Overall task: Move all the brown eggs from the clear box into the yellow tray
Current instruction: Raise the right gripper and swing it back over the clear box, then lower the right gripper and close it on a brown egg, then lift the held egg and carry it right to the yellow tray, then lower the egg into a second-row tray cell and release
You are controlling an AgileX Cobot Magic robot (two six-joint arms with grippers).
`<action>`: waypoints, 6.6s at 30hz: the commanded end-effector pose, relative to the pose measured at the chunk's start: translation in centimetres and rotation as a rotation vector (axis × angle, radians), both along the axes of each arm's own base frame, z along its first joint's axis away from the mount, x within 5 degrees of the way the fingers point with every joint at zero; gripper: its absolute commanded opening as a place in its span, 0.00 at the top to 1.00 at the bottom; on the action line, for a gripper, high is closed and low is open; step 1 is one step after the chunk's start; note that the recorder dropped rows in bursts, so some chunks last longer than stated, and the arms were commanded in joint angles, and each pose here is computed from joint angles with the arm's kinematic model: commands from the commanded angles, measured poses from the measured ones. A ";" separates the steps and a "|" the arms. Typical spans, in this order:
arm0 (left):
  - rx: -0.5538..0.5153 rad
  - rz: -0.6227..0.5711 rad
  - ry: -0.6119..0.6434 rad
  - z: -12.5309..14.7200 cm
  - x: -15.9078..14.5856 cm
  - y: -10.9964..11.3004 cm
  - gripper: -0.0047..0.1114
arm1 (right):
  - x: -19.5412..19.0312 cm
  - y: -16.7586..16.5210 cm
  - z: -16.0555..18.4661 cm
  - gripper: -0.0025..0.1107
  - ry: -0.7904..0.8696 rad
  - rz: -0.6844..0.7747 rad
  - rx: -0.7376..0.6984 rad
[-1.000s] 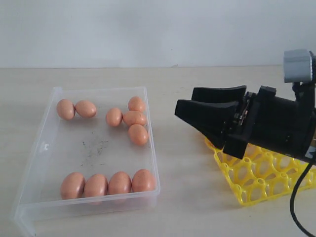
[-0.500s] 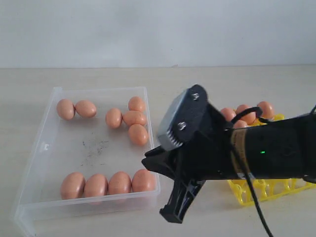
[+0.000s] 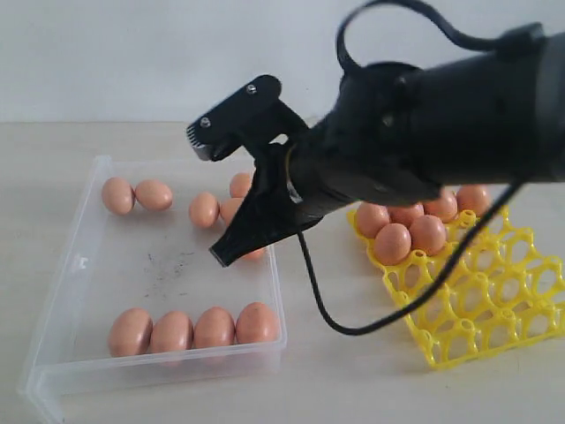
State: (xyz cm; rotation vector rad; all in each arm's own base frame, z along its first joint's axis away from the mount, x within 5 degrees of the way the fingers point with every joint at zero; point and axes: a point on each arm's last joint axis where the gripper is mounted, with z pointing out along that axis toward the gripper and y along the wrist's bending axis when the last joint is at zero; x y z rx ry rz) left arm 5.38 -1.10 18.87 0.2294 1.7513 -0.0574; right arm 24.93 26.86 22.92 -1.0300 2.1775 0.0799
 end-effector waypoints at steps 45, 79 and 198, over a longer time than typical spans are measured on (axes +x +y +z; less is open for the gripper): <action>0.002 -0.005 -0.002 -0.1 0.0 0.0 0.93 | 13.0 7.0 -8.5 0.57 0.527 -0.098 -0.196; 0.002 -0.005 -0.002 -0.1 0.0 0.0 0.93 | 10.2 5.2 -8.1 0.98 -0.315 -0.072 0.658; 0.002 -0.005 -0.002 -0.1 0.0 0.0 0.93 | 3.3 -26.9 -11.9 0.98 -0.070 -0.203 0.682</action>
